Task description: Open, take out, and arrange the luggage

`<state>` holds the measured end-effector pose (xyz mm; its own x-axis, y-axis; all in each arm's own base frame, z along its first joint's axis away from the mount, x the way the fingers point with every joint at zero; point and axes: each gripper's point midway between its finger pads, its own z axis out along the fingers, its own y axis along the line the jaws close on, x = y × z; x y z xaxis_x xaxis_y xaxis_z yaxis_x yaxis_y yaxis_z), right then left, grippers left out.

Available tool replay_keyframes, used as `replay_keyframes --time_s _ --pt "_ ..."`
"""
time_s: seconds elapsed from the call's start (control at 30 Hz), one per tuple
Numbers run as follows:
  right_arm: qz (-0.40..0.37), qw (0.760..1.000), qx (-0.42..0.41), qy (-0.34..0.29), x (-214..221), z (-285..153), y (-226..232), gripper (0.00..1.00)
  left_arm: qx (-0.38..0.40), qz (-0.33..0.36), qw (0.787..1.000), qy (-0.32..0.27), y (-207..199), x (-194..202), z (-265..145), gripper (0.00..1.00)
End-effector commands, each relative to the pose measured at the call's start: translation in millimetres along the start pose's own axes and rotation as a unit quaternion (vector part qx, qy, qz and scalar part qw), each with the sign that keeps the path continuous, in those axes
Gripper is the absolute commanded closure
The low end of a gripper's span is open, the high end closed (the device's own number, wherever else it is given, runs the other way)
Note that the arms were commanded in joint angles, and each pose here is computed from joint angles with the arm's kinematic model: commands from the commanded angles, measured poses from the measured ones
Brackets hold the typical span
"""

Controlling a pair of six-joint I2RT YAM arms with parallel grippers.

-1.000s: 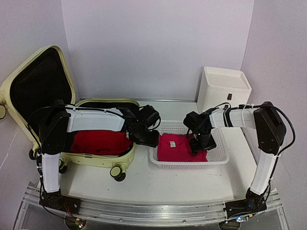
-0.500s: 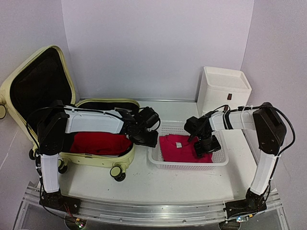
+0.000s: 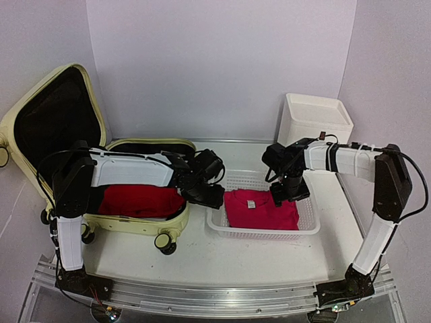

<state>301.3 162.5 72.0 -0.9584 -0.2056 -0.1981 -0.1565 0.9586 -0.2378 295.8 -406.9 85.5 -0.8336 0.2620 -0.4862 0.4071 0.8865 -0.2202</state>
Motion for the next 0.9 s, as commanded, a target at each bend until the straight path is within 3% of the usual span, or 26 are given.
replay_keyframes --time_s 0.0,0.27,0.43,0.6,0.87 --pt "0.005 0.992 -0.121 -0.048 -24.3 -42.5 37.2 0.28 0.050 0.022 0.998 -0.020 -17.2 -25.9 -50.3 0.36" --pt "0.003 0.963 -0.265 -0.043 -23.4 -49.2 96.1 0.23 0.150 0.068 0.980 -0.109 -40.0 -61.3 -167.3 0.16" --pt "-0.008 0.955 -0.292 -0.056 -19.3 -58.5 116.4 0.21 0.140 0.034 0.980 -0.138 19.4 -64.4 -214.2 0.07" --pt "-0.005 0.957 -0.281 -0.077 -15.6 -67.1 103.1 0.18 0.035 -0.001 0.991 -0.127 96.8 -49.3 -208.5 0.06" --pt "-0.005 0.959 -0.270 -0.086 -8.1 -78.9 88.8 0.17 -0.063 -0.064 0.995 -0.052 144.4 -60.9 -146.7 0.15"
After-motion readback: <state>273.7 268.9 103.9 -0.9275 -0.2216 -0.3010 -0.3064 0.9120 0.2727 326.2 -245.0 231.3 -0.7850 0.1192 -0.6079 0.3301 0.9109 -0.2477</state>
